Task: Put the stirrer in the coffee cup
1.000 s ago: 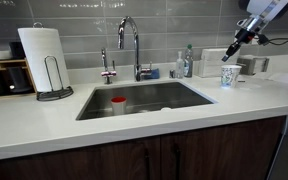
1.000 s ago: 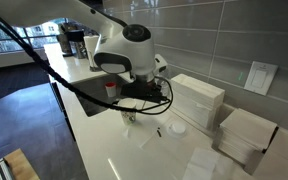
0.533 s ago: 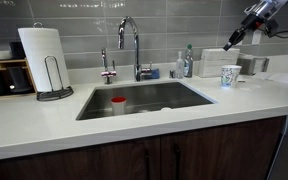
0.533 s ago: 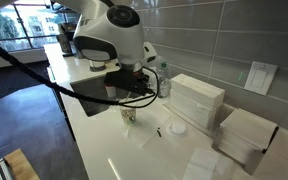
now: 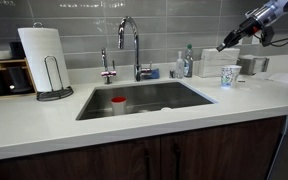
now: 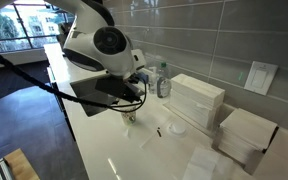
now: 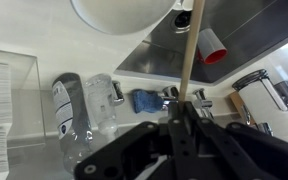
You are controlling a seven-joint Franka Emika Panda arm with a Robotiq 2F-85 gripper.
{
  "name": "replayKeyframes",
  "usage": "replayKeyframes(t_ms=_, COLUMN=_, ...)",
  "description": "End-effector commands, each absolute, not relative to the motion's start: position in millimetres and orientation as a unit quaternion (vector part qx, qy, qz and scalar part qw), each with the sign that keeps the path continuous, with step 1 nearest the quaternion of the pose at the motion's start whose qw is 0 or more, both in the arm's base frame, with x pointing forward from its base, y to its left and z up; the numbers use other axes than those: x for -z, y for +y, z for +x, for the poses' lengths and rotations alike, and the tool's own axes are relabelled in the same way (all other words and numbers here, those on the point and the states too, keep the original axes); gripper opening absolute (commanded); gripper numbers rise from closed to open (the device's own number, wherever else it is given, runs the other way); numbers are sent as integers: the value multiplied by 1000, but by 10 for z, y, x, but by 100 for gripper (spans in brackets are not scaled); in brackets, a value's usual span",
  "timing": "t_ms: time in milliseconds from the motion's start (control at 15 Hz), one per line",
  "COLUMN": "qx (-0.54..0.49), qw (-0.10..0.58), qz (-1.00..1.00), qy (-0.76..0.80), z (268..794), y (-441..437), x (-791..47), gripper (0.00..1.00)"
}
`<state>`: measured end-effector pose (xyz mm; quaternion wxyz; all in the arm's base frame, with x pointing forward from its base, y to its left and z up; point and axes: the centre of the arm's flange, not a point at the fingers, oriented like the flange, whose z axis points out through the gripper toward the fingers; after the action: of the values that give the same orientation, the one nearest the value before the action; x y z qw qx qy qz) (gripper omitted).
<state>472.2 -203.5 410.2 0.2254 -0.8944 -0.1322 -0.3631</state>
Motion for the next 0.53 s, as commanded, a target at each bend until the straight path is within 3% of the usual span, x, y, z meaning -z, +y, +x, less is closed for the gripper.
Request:
replayKeyframes(t_ms=0, qx=410, qw=219, qz=-874, qy=-140, z=4641, y=-1994, x=-3871, gripper=2)
replayKeyframes(t_ms=467, qx=483, qw=177, qz=-847, qy=-132, z=4675, y=-2097, x=-3705, gripper=2)
